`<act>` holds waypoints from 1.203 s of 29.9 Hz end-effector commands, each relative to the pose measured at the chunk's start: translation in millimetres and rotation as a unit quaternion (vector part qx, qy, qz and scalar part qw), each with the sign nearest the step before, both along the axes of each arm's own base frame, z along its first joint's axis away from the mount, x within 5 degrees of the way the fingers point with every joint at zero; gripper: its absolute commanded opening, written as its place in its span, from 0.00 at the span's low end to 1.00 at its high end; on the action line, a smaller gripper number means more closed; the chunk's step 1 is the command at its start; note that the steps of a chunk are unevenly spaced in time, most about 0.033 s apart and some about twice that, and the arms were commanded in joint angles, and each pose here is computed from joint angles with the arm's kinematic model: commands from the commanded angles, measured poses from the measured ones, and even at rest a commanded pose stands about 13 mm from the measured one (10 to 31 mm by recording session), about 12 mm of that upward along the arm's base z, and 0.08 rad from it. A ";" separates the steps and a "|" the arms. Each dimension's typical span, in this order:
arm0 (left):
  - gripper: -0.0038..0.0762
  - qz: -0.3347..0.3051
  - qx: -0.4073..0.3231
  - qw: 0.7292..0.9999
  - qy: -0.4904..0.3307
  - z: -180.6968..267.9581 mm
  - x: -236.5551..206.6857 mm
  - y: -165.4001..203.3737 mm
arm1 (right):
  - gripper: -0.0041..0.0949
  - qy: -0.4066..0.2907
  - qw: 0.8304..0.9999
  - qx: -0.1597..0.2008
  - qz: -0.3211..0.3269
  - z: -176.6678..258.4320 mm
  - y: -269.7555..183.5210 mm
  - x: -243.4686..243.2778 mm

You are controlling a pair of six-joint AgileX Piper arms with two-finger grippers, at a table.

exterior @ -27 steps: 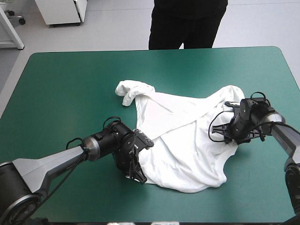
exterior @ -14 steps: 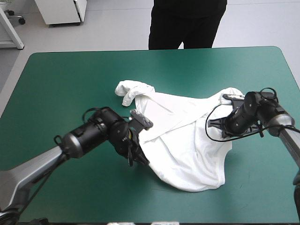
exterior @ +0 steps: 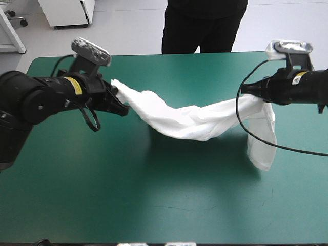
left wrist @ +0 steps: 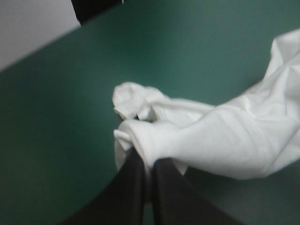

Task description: Fold the cloth

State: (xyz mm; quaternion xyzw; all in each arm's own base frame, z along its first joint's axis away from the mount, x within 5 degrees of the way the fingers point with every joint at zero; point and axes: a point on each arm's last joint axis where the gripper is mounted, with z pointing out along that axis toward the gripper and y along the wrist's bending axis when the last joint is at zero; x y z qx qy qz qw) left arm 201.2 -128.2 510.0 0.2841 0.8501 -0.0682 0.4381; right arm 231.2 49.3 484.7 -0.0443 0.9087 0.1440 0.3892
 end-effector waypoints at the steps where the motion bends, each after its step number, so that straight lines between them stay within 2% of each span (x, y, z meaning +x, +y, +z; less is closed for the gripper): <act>1: 0.04 -0.004 -0.053 0.992 -0.113 56.9 -29.4 21.9 | 0.02 -0.118 0.992 0.033 0.028 57.9 1.5 -32.8; 6: 0.04 -0.005 -0.127 0.963 -0.236 110.3 -59.6 42.7 | 0.02 -0.237 0.968 0.060 0.054 115.5 0.9 -74.0; 10: 0.04 -0.009 -0.179 0.927 -0.329 142.7 -82.8 57.9 | 0.02 -0.315 0.945 0.058 0.065 145.4 -2.3 -105.2; 15: 0.04 -0.025 -0.249 0.874 -0.416 170.9 -106.4 69.5 | 0.02 -0.425 0.898 0.071 0.086 177.6 -4.0 -144.9; 19: 0.04 -0.062 -0.285 0.839 -0.459 183.6 -121.2 71.0 | 0.02 -0.491 0.863 0.083 0.082 194.3 -7.6 -167.3; 28: 0.04 -0.094 -0.317 0.807 -0.489 192.8 -136.5 74.0 | 0.02 -0.566 0.815 0.096 0.079 211.1 -11.5 -193.5; 30: 0.04 -0.097 -0.319 0.802 -0.496 194.0 -140.4 76.1 | 0.02 -0.575 0.808 0.098 0.078 212.9 -11.8 -194.5; 32: 0.04 -0.096 -0.308 0.805 -0.497 193.0 -139.2 75.6 | 0.02 -0.576 0.808 0.097 0.076 213.0 -12.0 -193.2; 36: 0.04 -0.075 -0.263 0.832 -0.482 185.9 -122.3 69.2 | 0.02 -0.550 0.829 0.078 0.061 207.8 -11.6 -169.1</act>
